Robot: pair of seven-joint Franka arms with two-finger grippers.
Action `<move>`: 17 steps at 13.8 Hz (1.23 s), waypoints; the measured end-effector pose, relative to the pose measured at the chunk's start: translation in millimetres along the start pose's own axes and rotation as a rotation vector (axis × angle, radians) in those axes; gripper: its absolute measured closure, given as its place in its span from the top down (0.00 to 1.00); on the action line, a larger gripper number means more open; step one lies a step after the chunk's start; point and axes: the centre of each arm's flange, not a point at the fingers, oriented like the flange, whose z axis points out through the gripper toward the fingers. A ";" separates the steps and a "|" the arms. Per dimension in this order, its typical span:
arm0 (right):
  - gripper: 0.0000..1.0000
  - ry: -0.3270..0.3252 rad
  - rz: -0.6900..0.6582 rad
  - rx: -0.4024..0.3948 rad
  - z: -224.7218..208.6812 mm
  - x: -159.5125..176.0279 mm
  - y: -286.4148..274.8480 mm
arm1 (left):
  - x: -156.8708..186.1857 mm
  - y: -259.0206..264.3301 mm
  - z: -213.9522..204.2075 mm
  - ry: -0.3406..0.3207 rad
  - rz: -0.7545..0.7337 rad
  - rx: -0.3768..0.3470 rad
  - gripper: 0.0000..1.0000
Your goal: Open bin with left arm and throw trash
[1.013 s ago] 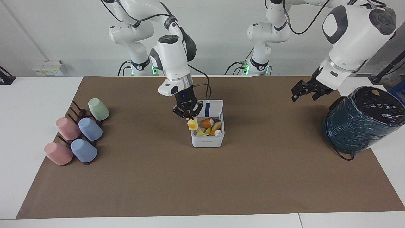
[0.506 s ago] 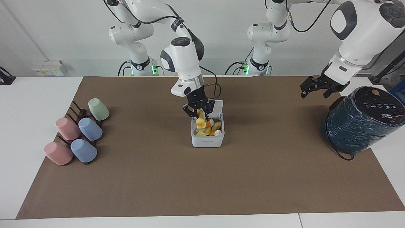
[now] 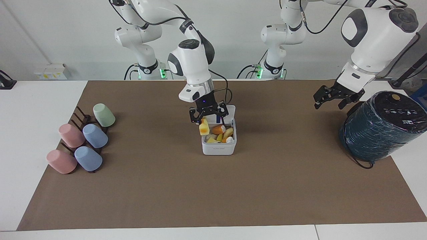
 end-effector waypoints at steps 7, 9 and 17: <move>1.00 0.010 -0.012 0.024 -4.3 -7.1 -19.9 | -4.2 0.1 -0.6 0.001 0.001 0.000 1.00; 1.00 0.024 -0.011 0.033 -6.2 -5.2 -21.0 | -4.3 0.1 -0.6 0.002 0.002 0.000 1.00; 1.00 0.044 0.030 0.025 -14.1 10.2 -4.6 | -3.4 1.1 -1.8 0.012 0.005 0.001 1.00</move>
